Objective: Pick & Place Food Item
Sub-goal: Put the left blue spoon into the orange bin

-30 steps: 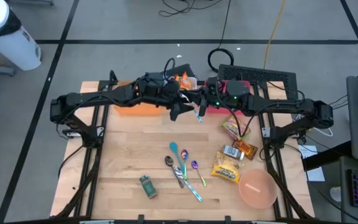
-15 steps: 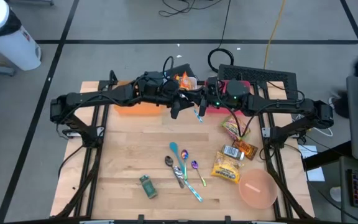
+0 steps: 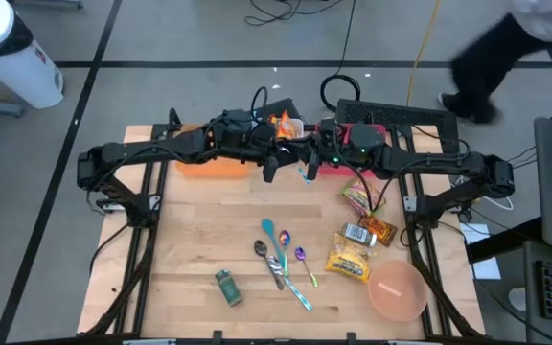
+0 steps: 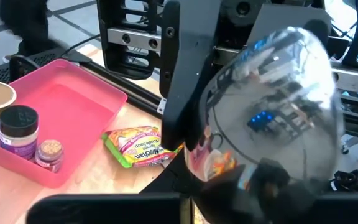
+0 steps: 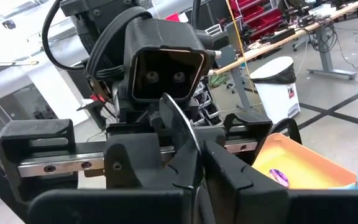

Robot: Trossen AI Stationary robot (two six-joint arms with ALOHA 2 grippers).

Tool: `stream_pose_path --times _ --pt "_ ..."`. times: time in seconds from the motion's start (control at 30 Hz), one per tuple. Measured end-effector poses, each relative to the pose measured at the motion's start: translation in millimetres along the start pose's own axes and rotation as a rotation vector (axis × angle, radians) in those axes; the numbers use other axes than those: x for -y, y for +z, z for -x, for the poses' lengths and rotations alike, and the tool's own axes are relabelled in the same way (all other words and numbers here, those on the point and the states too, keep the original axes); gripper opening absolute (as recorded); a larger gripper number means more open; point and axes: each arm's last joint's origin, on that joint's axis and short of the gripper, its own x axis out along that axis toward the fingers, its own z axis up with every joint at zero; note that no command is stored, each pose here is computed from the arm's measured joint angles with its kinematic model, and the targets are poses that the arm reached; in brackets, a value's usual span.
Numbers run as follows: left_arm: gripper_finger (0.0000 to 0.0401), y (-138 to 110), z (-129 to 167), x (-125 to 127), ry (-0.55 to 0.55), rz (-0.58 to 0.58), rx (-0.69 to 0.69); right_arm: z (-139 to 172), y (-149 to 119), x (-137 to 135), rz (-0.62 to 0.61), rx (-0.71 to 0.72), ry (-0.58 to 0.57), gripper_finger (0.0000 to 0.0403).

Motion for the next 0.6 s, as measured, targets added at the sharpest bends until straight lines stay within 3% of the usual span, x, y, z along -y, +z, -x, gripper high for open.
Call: stream_pose_path --times 0.33,0.6 --pt "0.0020 0 0 1 -0.005 0.005 -0.001 2 7 6 -0.036 -0.009 0.059 0.0105" --pt "0.0020 12 22 10 -0.017 -0.009 0.058 26 36 11 -0.025 0.079 0.043 0.0171"
